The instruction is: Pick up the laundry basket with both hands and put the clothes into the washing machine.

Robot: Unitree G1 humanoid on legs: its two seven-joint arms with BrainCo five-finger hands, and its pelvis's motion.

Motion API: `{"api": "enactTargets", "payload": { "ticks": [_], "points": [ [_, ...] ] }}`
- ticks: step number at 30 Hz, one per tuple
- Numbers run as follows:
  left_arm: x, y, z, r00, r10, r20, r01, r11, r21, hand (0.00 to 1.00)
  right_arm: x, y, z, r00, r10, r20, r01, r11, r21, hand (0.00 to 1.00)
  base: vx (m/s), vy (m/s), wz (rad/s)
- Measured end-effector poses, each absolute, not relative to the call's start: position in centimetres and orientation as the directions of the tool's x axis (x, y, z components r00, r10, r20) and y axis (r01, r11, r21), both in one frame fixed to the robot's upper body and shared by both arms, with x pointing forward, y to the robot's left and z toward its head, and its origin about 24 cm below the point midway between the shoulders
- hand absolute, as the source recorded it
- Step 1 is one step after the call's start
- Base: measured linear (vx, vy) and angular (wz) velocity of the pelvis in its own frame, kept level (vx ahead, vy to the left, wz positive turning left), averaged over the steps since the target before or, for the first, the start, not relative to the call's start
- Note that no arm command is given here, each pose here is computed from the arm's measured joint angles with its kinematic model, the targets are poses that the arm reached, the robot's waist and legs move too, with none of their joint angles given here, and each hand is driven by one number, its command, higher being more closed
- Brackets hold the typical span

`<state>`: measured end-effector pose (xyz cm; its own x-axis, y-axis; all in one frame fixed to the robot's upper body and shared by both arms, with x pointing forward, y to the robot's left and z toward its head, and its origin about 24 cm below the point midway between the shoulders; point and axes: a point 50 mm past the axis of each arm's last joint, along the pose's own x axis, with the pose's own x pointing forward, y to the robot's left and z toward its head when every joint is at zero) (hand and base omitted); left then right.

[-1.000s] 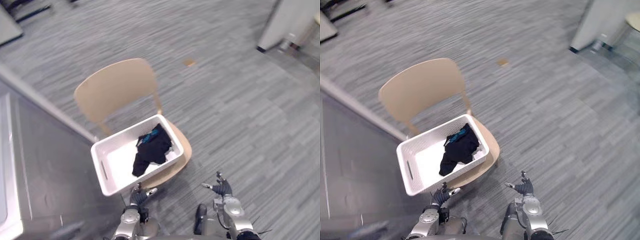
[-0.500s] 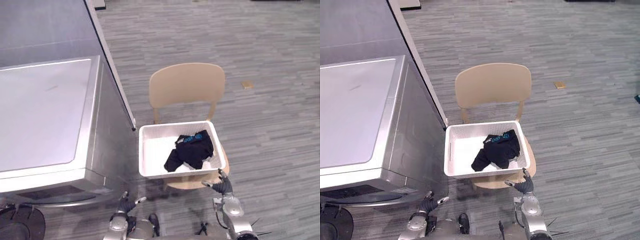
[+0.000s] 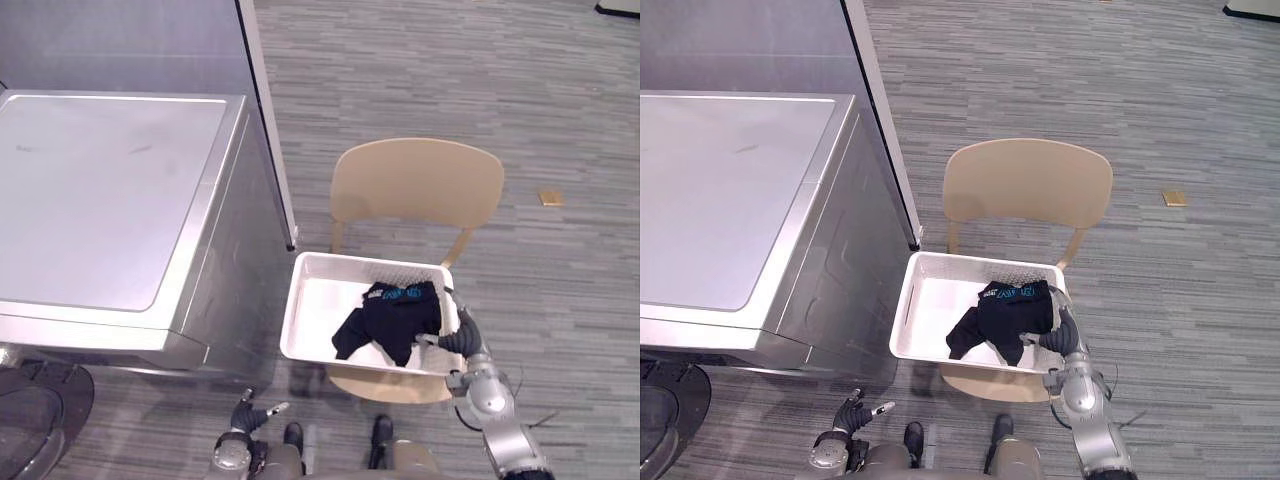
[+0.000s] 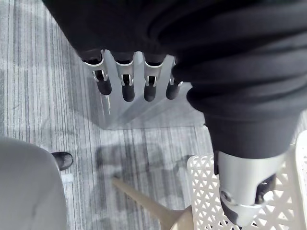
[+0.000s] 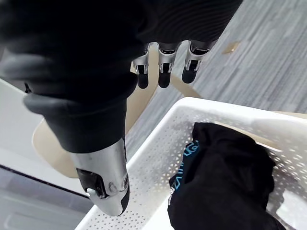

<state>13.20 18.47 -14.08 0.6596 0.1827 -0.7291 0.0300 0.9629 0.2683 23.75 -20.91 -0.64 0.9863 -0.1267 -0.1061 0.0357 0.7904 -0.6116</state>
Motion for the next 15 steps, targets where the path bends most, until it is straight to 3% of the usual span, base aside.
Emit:
{"api": "enactTargets", "payload": {
  "ticks": [9,15],
  "points": [
    [16.9,18.6,-12.5,0.746,0.176,-0.642,0.007,0.962,0.272,0.00,33.4,-22.7,4.3,0.992,-0.115,-0.048,0.042,0.674,-0.738,0.00,-0.14,-0.004,0.23],
    [18.8,18.7,-11.5,0.780,0.178,-0.600,-0.020,0.965,0.261,0.00,36.4,-22.8,7.0,0.992,-0.127,-0.029,0.056,0.616,-0.786,0.00,-0.17,-0.029,0.12]
  ]
}}
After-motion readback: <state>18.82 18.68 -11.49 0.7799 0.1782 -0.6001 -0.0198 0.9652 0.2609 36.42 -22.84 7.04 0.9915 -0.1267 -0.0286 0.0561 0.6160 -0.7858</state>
